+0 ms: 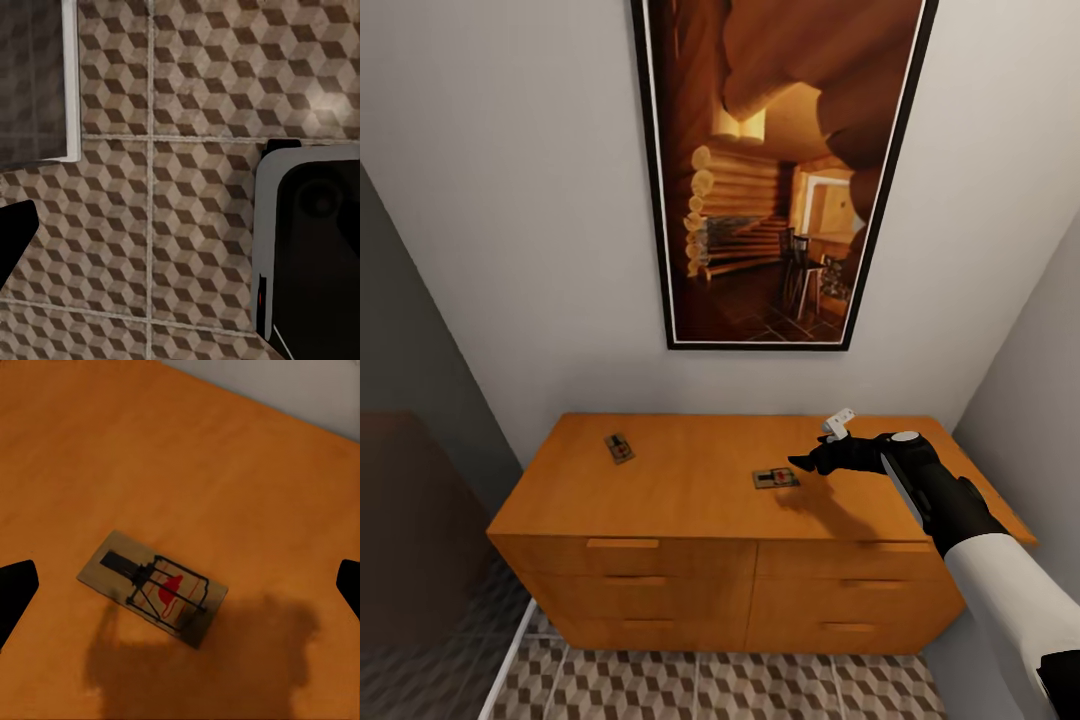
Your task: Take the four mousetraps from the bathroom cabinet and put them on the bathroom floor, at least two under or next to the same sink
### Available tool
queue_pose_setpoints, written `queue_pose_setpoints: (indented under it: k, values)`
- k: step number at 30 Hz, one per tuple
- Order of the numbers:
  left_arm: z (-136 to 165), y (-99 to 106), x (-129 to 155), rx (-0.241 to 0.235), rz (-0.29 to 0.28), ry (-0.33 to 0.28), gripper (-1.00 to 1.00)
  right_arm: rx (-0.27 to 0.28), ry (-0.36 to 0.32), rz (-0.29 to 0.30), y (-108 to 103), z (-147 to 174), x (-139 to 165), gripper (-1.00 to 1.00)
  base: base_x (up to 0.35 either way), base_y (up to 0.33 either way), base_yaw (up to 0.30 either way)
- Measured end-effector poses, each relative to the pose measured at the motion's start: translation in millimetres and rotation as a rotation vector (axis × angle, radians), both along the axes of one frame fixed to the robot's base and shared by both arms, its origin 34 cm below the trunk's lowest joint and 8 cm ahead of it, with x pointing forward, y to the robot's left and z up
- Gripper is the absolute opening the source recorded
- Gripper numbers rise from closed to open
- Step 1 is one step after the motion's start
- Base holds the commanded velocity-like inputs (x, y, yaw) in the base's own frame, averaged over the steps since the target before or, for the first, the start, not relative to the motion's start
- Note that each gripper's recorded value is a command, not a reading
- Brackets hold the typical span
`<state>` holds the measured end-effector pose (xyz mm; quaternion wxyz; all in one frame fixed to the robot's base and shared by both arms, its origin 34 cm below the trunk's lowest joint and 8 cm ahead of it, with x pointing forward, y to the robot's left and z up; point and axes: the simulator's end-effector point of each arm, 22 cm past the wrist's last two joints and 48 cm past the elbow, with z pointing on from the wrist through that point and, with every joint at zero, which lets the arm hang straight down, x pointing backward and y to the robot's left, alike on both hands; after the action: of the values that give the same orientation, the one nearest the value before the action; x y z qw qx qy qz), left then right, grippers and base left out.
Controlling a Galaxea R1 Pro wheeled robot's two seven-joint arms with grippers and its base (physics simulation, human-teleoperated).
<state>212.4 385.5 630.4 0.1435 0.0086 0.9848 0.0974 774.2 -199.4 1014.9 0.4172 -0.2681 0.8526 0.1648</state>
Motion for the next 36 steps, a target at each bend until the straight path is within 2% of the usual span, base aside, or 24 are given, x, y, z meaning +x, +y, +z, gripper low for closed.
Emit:
queue_pose_setpoints:
  k: [18, 23, 27, 30, 36]
  values:
    - [-0.1, 0.0, 0.0, 0.0, 0.0, 0.001, 1.0, -0.007, 0.007, 0.004, 0.3, -3.3, -1.1, 1.0, 0.033, 0.027, 0.0]
    - [-0.1, 0.0, 0.2, 0.0, 0.0, 0.0, 1.0, -0.036, 0.006, 0.004, -4.2, -6.4, -1.0, 1.0, 0.0, 0.0, 0.0]
    - [-0.1, 0.0, 0.1, 0.0, 0.0, 0.0, 1.0, -0.083, -0.01, 0.01, -12.3, -9.0, 0.2, 1.0, 0.0, 0.0, 0.0]
    - [-0.1, 0.1, 0.0, 0.0, 0.0, 0.001, 1.0, -0.126, -0.047, 0.045, -14.6, -10.1, 1.4, 1.0, 0.0, 0.0, 0.0]
    - [-0.1, 0.1, 0.0, 0.0, 0.0, 0.001, 1.0, -0.176, -0.051, 0.199, -4.7, -25.4, -16.3, 1.0, 0.0, 0.0, 0.0]
